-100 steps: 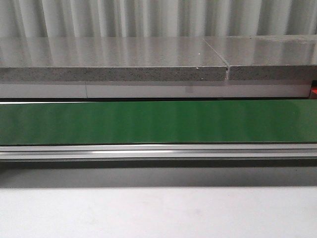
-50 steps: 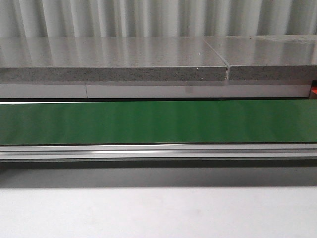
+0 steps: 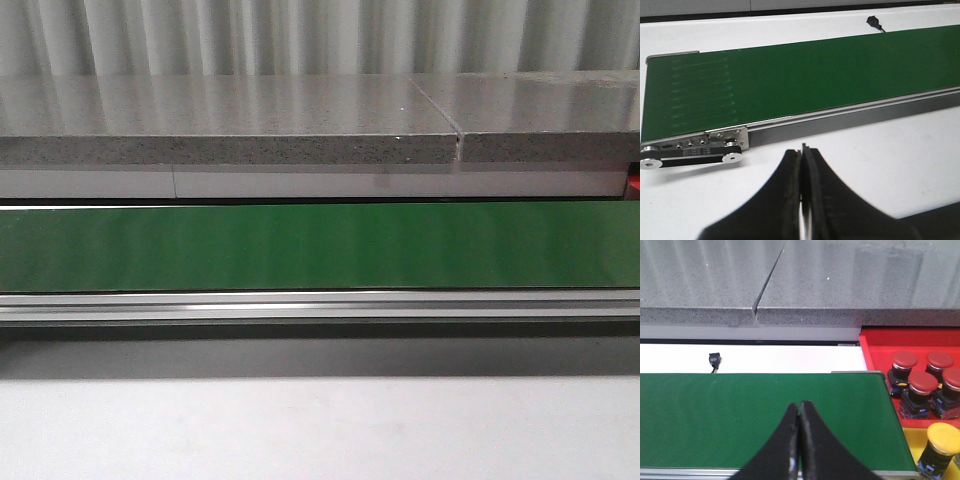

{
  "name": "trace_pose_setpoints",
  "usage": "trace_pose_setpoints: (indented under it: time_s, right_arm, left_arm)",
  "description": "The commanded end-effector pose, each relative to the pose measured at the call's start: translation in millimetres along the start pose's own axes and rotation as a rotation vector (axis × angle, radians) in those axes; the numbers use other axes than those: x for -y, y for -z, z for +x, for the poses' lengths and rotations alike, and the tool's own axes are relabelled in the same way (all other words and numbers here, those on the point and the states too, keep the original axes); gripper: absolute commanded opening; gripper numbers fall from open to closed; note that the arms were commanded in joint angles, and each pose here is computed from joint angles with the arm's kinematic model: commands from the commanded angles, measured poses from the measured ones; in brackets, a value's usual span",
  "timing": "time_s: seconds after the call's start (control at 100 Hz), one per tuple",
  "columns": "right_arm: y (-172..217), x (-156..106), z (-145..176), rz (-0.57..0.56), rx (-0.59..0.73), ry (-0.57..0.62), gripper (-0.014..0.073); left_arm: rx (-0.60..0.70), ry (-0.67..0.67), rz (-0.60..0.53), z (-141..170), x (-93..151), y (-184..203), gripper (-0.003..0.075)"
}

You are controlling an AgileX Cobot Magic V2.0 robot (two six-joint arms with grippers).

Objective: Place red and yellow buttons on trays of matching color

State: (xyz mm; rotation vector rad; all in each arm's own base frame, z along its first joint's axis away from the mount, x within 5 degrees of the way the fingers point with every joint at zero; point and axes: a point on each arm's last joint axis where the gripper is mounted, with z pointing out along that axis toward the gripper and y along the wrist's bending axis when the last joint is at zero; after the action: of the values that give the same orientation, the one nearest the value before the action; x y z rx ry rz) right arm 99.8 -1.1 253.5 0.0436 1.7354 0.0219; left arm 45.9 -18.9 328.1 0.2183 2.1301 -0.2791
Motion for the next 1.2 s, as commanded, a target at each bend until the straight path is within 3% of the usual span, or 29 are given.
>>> trace_pose_setpoints:
  time_s: [0.0,0.28,0.81,1.19]
  right_arm:
    - [5,2,-6,0.014,0.166,0.001,-0.0066]
    - [19,2,30,0.003,0.351,0.008,-0.0066]
    - [37,3,55,0.009,0.203,0.012,-0.0066]
    - [37,3,52,0.006,0.232,0.011,-0.0066]
  left_arm:
    - [0.079,0.003,0.023,-11,2,4,-0.0020]
    - [0.079,0.003,0.023,-11,2,4,-0.0020]
    - [0.076,0.003,0.023,-11,2,4,-0.0020]
    - [0.073,0.003,0.023,-11,2,3,-0.0020]
